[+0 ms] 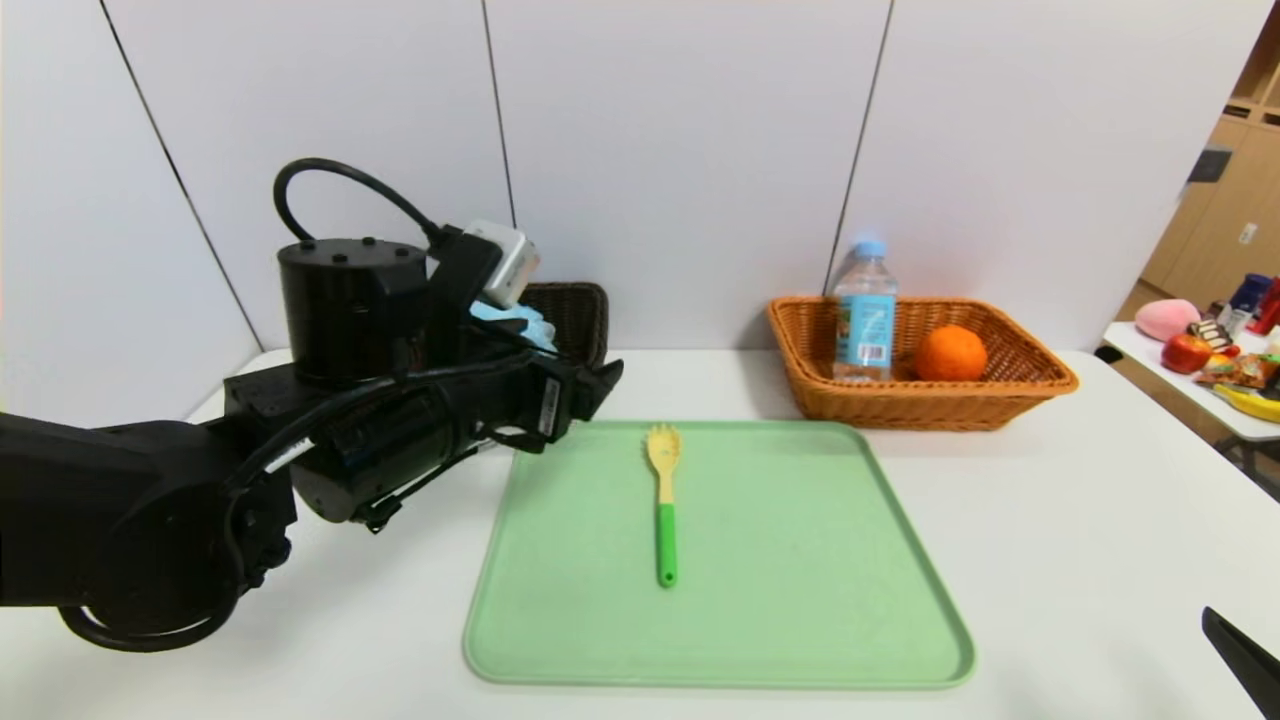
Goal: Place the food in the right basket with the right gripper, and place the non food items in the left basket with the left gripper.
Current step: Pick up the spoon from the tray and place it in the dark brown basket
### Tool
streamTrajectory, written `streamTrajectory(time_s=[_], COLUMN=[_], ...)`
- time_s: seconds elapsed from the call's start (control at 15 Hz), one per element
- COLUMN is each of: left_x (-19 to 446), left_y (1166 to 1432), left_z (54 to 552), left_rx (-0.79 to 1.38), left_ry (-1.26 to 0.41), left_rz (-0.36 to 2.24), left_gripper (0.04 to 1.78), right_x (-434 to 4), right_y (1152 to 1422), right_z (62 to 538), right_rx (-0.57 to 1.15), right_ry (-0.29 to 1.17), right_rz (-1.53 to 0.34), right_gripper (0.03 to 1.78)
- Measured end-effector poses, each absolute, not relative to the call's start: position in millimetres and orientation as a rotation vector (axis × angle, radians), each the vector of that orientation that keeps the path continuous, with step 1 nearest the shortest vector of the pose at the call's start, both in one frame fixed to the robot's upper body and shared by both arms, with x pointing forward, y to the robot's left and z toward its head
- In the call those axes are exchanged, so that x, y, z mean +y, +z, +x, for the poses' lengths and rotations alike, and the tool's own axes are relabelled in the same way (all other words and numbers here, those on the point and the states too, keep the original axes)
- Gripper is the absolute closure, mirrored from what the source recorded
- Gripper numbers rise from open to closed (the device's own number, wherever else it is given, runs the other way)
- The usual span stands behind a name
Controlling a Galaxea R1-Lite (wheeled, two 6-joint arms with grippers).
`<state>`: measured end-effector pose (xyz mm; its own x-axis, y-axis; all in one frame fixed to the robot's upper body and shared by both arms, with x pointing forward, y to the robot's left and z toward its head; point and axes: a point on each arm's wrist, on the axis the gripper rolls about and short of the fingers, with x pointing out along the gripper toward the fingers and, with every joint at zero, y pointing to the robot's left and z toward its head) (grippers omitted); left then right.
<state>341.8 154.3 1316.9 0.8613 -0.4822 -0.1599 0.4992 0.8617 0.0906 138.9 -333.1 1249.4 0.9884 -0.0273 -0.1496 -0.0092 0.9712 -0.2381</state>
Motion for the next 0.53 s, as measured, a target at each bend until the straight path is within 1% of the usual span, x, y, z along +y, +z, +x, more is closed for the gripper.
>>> streamTrajectory(time_s=[0.13, 0.27, 0.47, 0.53], left_x=[142, 134, 121, 114], left_y=[1321, 1327, 1336, 1335], left_z=[324, 312, 313, 314], left_rx=[0.256, 0.371, 0.508, 0.562], left_ry=[-0.551, -0.548, -0.519, -0.506], left_rz=[0.111, 0.08, -0.009, -0.049], left_gripper=[0.16, 0.15, 0.15, 0.15], right_x=[-333, -333, -333, -333], right_y=[1249, 1248, 1248, 1249], right_z=[139, 138, 138, 138], right_rx=[0.153, 0.154, 0.155, 0.152], right_ry=[-0.009, -0.008, -0.009, -0.008], right_rz=[-0.241, -0.241, -0.241, -0.241], right_gripper=[0.11, 0.11, 0.11, 0.11])
